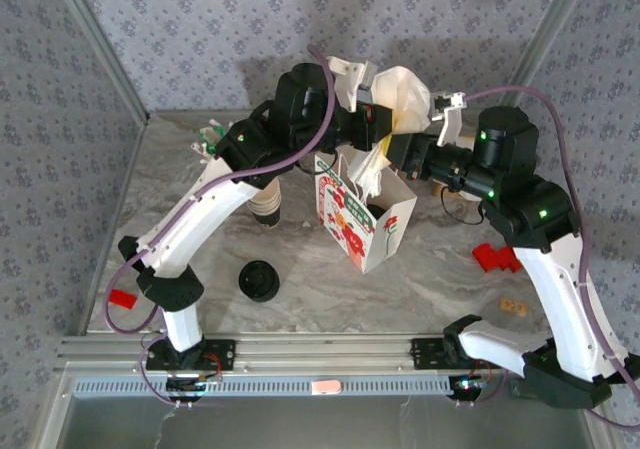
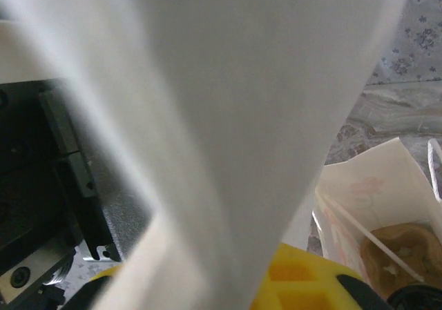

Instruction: Pack the takeout coffee

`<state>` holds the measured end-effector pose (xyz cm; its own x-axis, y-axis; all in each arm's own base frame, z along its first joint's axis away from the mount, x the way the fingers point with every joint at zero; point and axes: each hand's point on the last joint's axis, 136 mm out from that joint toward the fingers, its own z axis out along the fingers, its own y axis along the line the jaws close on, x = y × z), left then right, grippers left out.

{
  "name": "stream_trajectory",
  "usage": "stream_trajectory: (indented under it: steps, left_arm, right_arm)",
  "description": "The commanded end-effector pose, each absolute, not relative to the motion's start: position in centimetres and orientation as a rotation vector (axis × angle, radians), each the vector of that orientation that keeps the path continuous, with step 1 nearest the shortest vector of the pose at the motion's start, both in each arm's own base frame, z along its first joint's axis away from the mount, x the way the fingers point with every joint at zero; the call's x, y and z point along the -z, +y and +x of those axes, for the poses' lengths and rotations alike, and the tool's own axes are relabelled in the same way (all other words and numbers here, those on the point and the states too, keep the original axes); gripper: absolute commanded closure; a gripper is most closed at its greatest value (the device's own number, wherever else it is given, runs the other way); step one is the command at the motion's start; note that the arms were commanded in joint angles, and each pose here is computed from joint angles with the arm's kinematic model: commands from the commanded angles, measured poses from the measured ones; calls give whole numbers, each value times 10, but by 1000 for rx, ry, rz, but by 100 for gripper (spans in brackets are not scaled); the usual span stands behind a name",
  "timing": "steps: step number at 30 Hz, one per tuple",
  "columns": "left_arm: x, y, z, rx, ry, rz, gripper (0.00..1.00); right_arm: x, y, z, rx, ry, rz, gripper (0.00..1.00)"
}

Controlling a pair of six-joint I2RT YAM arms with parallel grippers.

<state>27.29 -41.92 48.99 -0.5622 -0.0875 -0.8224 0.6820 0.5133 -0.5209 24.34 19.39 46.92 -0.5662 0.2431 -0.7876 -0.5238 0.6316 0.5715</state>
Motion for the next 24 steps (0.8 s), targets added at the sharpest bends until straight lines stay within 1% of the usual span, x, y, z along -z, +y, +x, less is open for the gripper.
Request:
stream_trajectory:
  steps: [1,5,14,24]
  left_arm:
    - [-497,-423,271,1138,1868,505,91]
    - [-490,-423,270,1125,1897,513,91]
    - [-490,-422,269,1122,1897,514,91]
    - [-490,-422,269,1121,1902,514,91]
  right_arm:
    - [-483,199,239,-1070,1855,-251,74]
    - [-486,200,239,-1081,1840,-252,68]
    - [-494,199,235,-1090,1785,-269,64]
    - [-499,200,231,-1110,1739,-288,57]
